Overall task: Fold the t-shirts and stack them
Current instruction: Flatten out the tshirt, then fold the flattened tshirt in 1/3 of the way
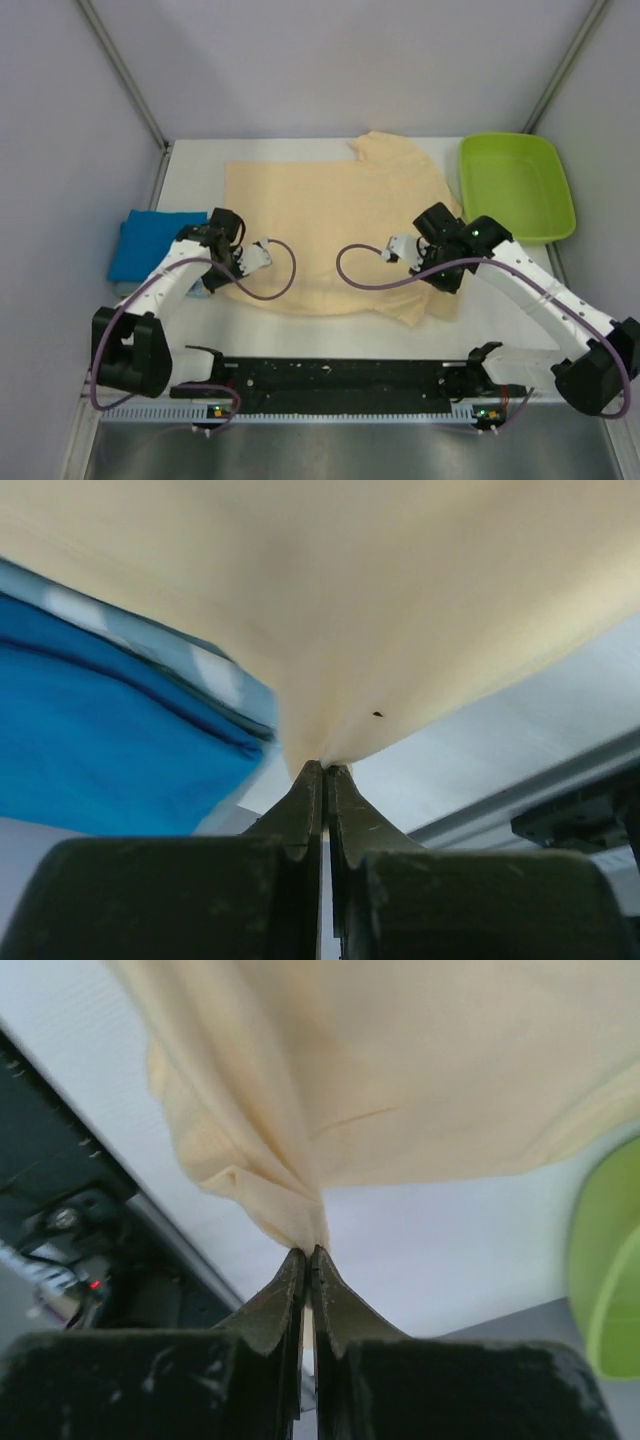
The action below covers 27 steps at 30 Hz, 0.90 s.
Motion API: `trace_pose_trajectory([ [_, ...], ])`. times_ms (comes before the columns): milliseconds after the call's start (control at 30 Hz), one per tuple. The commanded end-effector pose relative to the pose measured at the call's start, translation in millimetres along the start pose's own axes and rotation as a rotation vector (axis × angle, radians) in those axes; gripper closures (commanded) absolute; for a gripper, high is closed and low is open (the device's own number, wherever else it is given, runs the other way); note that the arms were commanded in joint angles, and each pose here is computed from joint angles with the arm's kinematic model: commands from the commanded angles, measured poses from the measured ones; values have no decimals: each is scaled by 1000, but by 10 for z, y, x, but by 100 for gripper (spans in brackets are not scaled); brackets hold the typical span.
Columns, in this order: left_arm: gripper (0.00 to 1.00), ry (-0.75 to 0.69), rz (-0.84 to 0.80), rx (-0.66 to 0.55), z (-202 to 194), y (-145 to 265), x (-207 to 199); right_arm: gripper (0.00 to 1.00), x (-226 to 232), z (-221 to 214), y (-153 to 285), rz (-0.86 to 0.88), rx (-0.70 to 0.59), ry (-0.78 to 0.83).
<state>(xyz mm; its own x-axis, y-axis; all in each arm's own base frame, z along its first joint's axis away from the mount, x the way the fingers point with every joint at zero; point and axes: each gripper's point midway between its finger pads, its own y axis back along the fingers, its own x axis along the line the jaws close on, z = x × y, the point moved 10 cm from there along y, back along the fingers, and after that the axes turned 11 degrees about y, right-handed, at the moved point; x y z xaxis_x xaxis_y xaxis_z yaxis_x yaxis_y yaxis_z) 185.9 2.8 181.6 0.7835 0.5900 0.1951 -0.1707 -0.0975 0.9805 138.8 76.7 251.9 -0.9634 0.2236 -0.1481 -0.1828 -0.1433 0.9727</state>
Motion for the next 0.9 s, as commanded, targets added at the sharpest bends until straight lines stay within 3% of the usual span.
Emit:
trace_pose_trajectory([
  [0,100,188,185,-161,439,120,537,100,-878,193,-202,-324,-13,87],
  [133,100,272,231,-200,630,56,800,100,-1431,297,-470,-446,18,142],
  [333,100,316,250,-197,868,-248,1007,100,-1987,432,-709,-606,-61,215],
  [500,100,362,266,-185,1043,-394,1164,100,-2250,512,-848,-641,-42,316],
  [867,100,417,347,-127,1109,-485,1306,100,-2532,509,-992,-623,-2,367],
])
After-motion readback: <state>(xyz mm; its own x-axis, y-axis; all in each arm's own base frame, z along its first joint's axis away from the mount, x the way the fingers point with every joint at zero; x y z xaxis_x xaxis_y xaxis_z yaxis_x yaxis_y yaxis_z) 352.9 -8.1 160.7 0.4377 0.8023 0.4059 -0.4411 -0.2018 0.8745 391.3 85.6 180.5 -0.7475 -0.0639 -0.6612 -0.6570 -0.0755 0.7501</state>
